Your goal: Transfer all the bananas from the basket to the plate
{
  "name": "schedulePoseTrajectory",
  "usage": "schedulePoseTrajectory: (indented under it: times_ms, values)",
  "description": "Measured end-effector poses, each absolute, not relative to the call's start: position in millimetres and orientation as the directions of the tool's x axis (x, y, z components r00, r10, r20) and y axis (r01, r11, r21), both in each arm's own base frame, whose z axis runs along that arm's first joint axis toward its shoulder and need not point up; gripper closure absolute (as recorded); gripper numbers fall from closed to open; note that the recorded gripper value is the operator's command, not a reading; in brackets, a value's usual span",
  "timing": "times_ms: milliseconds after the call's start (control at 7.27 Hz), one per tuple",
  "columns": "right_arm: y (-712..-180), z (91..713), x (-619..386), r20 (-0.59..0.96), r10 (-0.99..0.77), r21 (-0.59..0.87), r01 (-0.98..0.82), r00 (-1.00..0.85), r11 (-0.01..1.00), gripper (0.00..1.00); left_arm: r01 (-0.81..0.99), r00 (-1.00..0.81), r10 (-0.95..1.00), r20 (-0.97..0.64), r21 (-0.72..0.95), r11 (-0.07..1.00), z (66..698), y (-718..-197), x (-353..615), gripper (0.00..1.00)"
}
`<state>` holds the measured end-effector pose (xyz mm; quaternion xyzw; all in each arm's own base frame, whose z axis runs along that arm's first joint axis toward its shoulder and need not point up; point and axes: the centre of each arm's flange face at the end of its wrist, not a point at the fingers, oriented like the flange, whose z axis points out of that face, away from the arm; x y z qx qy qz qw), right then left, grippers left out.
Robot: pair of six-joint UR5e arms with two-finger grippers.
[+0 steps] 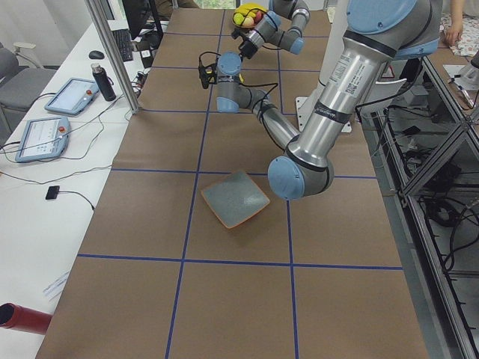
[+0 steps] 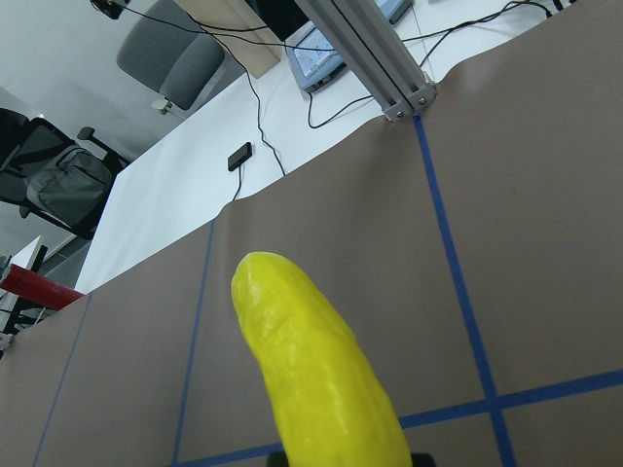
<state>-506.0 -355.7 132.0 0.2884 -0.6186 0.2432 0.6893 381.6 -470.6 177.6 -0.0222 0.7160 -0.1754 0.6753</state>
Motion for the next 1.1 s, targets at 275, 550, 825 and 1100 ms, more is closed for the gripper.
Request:
schedulePoseTrajectory:
  times_ms: [275,550,825,1100]
  values:
    - [-328,124,-517,0.994,-0.031,0.096,-0.702,0.105,0.706,1.0,0.209,-0.098,-0.287,-0.953,-0.302,0.93,174,-469,385,0.07]
    - [-306,116,-519,0.995,-0.041,0.09,-0.708,0.086,0.701,1.0,0.228,-0.106,-0.29,-0.951,-0.308,0.924,174,-471,385,0.58]
    - [-301,113,-519,0.996,-0.045,0.088,-0.71,0.079,0.699,1.0,0.231,-0.114,-0.282,-0.952,-0.302,0.925,174,-471,385,1.0]
    - [-299,109,-516,0.996,-0.05,0.084,-0.708,0.069,0.701,0.01,0.224,-0.12,-0.276,-0.954,-0.297,0.928,173,-468,387,1.0]
